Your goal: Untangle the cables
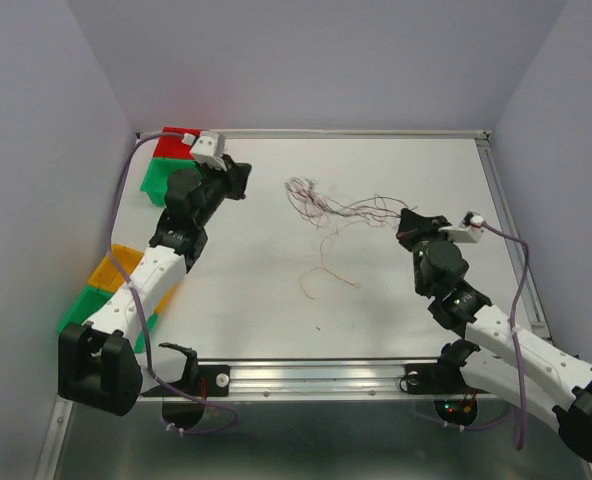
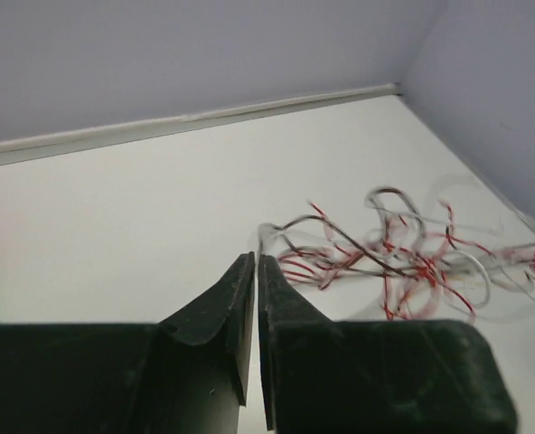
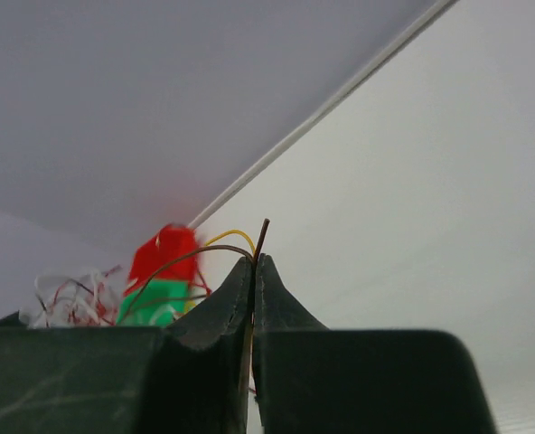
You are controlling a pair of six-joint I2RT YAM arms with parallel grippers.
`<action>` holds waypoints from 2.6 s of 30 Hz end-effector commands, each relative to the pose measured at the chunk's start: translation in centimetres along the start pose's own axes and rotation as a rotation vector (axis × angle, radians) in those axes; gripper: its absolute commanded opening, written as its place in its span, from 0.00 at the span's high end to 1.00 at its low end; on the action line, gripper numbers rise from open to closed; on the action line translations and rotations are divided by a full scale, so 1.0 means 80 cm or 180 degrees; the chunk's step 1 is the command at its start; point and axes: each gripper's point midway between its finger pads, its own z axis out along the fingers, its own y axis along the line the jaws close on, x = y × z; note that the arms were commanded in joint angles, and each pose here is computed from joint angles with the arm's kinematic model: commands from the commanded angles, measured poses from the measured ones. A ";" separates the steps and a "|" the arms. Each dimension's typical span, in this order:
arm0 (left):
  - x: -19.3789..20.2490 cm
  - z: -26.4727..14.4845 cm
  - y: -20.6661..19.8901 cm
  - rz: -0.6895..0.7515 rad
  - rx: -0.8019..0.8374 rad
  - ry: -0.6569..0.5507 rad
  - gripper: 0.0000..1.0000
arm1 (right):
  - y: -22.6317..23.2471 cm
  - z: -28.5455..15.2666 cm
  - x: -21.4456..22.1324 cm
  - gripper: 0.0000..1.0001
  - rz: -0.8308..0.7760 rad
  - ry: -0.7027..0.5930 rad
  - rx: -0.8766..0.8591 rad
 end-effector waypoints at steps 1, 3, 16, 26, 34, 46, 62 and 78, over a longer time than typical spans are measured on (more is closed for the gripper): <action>-0.113 -0.047 0.135 0.0145 -0.1542 -0.0980 0.83 | -0.129 -0.036 -0.106 0.99 -0.0272 -0.1314 0.1451; -0.110 -0.046 0.137 0.0146 -0.1558 -0.0958 0.82 | -0.135 -0.046 -0.118 0.99 -0.0214 -0.1456 0.1505; -0.031 0.014 -0.027 0.0520 0.1025 -0.0110 0.25 | -0.053 -0.008 -0.079 1.00 -0.0677 -0.0563 0.0694; 0.035 -0.004 -0.146 0.1391 0.1839 -0.0032 0.12 | 0.118 -0.042 0.008 0.99 -0.1224 0.0587 -0.1893; 0.087 0.001 -0.180 0.1511 0.2131 0.0229 0.12 | 0.153 -0.078 0.032 0.99 -0.1179 0.0914 -0.2636; 0.176 0.012 -0.219 0.1653 0.2489 0.0703 0.12 | 0.153 -0.078 0.038 0.99 -0.1116 0.0962 -0.2652; 0.173 0.029 -0.193 0.1626 0.2051 0.0753 0.15 | 0.130 -0.063 0.016 0.99 -0.1069 0.0661 -0.2224; 0.120 -0.031 -0.214 0.1739 0.2477 0.0137 0.01 | 0.119 -0.054 0.010 1.00 -0.1055 0.0567 -0.2028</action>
